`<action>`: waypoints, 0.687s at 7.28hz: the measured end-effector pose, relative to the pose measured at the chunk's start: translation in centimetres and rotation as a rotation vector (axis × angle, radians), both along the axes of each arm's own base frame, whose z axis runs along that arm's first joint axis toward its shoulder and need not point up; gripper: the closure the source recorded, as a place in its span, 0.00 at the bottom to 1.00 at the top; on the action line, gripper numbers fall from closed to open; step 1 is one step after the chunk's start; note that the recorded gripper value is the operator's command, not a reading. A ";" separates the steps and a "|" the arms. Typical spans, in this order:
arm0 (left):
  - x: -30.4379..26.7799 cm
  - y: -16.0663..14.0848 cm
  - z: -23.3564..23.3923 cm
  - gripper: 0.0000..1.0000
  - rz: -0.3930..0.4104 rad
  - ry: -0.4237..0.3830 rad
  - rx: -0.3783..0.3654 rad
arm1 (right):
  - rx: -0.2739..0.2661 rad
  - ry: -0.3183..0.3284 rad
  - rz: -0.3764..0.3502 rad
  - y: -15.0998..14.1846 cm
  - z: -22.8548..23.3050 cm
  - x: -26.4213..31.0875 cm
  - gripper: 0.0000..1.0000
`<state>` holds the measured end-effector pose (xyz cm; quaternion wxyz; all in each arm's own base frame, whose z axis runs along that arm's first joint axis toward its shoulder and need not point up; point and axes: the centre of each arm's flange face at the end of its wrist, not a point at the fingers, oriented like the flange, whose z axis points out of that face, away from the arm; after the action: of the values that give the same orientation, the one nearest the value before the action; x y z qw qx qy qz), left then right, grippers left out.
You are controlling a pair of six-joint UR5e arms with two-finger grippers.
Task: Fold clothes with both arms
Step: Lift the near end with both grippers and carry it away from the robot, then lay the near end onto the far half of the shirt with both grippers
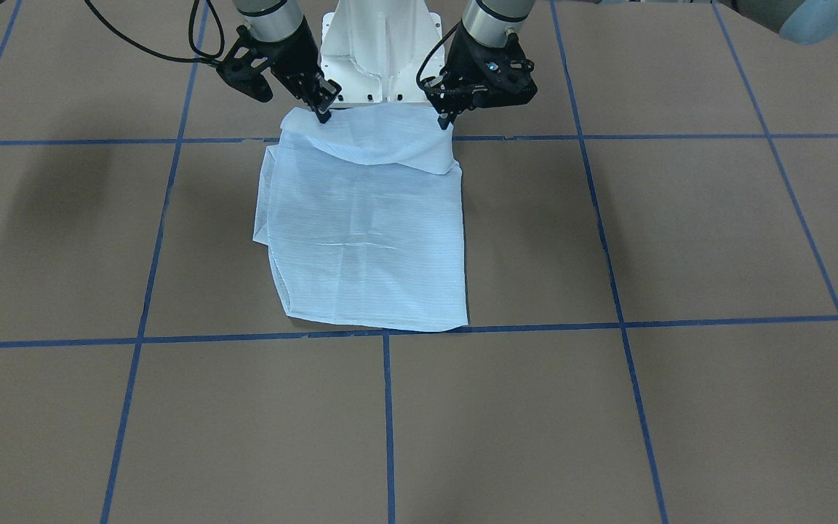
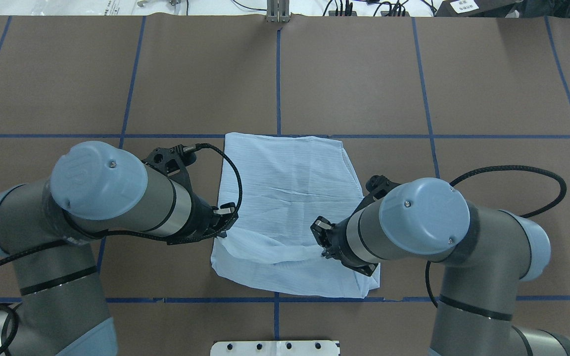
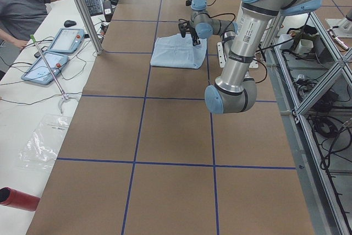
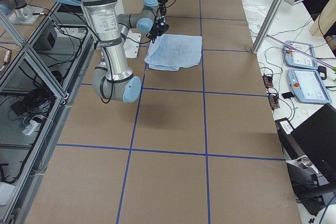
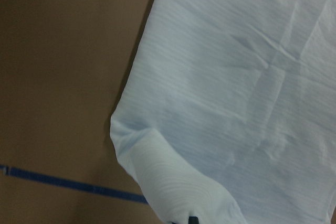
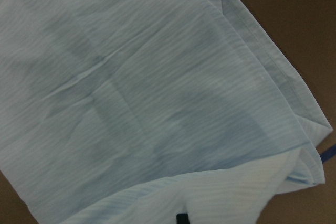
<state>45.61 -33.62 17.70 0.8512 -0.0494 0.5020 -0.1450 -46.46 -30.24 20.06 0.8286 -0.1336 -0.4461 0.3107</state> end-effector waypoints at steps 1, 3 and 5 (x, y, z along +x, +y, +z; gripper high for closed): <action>1.0 -2.0 0.6 1.00 -0.020 0.020 0.014 | 0.005 0.015 0.033 -2.7 0.1 0.0 1.00; 2.8 -5.5 1.4 1.00 -0.056 0.039 0.027 | 0.021 0.029 0.083 -7.3 0.4 0.8 1.00; 2.4 -8.9 2.0 1.00 -0.104 0.038 0.030 | 0.031 0.019 0.118 -11.8 1.6 0.2 1.00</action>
<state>48.05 -42.53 19.68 0.8335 -0.0131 0.5219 -0.1808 -46.28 -42.08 21.64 0.8150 -0.0912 -0.4501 0.3533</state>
